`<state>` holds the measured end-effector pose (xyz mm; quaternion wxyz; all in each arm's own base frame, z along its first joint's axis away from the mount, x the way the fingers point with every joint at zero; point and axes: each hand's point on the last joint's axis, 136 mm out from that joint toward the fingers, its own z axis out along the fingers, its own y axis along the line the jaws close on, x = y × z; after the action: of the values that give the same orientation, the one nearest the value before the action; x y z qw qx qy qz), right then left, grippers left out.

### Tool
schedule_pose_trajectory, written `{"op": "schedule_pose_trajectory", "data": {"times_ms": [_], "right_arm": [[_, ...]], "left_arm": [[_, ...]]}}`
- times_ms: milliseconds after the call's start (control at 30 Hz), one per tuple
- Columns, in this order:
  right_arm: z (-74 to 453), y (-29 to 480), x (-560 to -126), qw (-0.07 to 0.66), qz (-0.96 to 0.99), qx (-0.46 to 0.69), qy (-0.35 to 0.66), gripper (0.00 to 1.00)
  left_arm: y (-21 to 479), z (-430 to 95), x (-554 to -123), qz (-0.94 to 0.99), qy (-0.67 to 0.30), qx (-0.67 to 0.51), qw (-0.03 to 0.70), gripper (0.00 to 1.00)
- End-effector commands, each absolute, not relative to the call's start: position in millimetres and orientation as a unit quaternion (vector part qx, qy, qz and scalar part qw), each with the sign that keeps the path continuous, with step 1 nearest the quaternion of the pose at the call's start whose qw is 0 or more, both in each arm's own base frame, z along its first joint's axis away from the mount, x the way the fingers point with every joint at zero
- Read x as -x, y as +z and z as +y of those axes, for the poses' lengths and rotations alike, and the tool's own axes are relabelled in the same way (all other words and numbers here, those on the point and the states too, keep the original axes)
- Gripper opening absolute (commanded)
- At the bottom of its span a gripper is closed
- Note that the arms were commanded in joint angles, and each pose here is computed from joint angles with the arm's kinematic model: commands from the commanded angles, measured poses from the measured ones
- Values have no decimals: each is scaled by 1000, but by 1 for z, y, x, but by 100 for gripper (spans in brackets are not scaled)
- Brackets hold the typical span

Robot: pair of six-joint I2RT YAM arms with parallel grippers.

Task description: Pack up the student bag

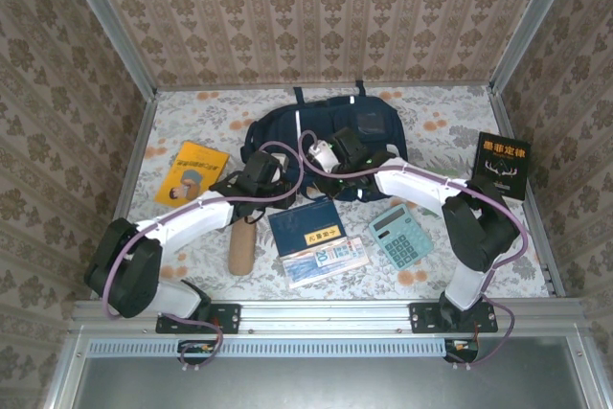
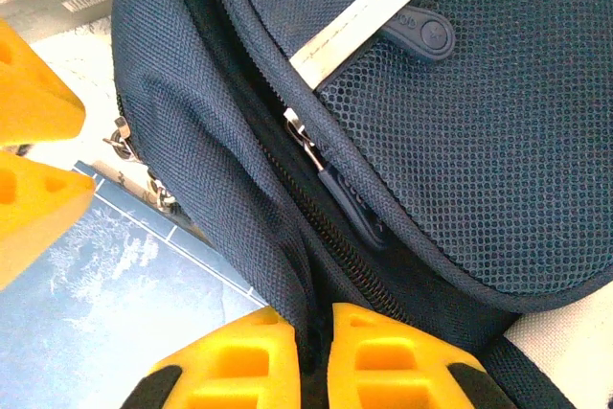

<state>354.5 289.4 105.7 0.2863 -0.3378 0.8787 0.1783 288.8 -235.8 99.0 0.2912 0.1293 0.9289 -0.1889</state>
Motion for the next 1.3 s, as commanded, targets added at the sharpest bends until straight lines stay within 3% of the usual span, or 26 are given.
{"op": "schedule_pose_trajectory", "data": {"times_ms": [0, 533, 667, 733, 1267], "right_arm": [[302, 156, -360, 320, 860, 312, 246, 0], [309, 173, -358, 294, 851, 274, 337, 0], [308, 173, -359, 290, 852, 269, 344, 0], [307, 173, -359, 289, 852, 266, 345, 0], [288, 170, -364, 290, 859, 241, 347, 0]], "left_arm": [[109, -246, -296, 920, -199, -140, 307, 35], [126, -253, -322, 907, -189, -129, 354, 31], [131, -252, -328, 905, -181, -132, 362, 7], [130, -251, -328, 907, -175, -133, 359, 0], [130, -193, -341, 922, -126, -66, 359, 0]]}}
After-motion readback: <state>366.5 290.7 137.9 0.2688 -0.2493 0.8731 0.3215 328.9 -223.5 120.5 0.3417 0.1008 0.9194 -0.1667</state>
